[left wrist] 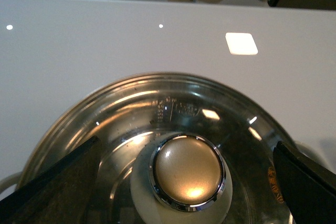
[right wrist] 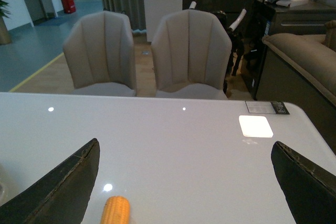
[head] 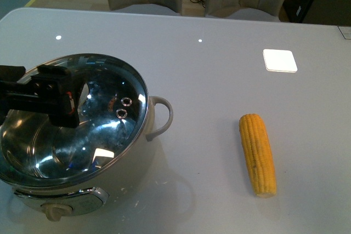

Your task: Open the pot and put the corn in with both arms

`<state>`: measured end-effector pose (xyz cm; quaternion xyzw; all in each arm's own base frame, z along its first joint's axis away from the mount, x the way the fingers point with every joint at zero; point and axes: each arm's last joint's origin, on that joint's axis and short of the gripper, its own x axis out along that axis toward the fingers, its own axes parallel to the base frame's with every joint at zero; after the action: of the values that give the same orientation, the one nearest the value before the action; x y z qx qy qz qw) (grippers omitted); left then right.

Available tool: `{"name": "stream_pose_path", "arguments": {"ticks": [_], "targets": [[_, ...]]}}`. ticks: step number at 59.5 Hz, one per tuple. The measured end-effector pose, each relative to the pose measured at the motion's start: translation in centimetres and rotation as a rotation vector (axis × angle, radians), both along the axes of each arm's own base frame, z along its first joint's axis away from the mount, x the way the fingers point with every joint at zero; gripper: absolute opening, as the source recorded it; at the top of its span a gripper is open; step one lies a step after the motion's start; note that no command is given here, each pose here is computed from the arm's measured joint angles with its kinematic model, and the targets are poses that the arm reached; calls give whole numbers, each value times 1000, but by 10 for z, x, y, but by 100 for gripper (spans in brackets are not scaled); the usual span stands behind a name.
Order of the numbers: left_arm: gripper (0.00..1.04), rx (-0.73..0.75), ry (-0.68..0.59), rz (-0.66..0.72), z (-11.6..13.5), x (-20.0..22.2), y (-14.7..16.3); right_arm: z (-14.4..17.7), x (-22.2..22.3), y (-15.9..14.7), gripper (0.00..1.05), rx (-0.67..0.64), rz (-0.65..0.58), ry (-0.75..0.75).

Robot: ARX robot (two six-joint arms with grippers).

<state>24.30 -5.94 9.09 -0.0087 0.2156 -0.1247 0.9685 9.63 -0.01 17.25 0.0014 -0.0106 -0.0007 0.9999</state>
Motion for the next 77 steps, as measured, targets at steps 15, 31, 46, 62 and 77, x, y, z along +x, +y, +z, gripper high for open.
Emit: {"name": "stream_pose_path", "arguments": {"ticks": [15,31,46,62,77], "targets": [[98,14,50,-38,-12,19,-6,0,0,0,96,0,0,0],[98,31,68,-22,-18,23,-6,0,0,0,96,0,0,0],[98,73,75,6,-24,23,-4,0,0,0,96,0,0,0],[84,75,74,8,-24,24,-5,0,0,0,96,0,0,0],[44,91,63,3,-22,26,-8,0,0,0,96,0,0,0]]}}
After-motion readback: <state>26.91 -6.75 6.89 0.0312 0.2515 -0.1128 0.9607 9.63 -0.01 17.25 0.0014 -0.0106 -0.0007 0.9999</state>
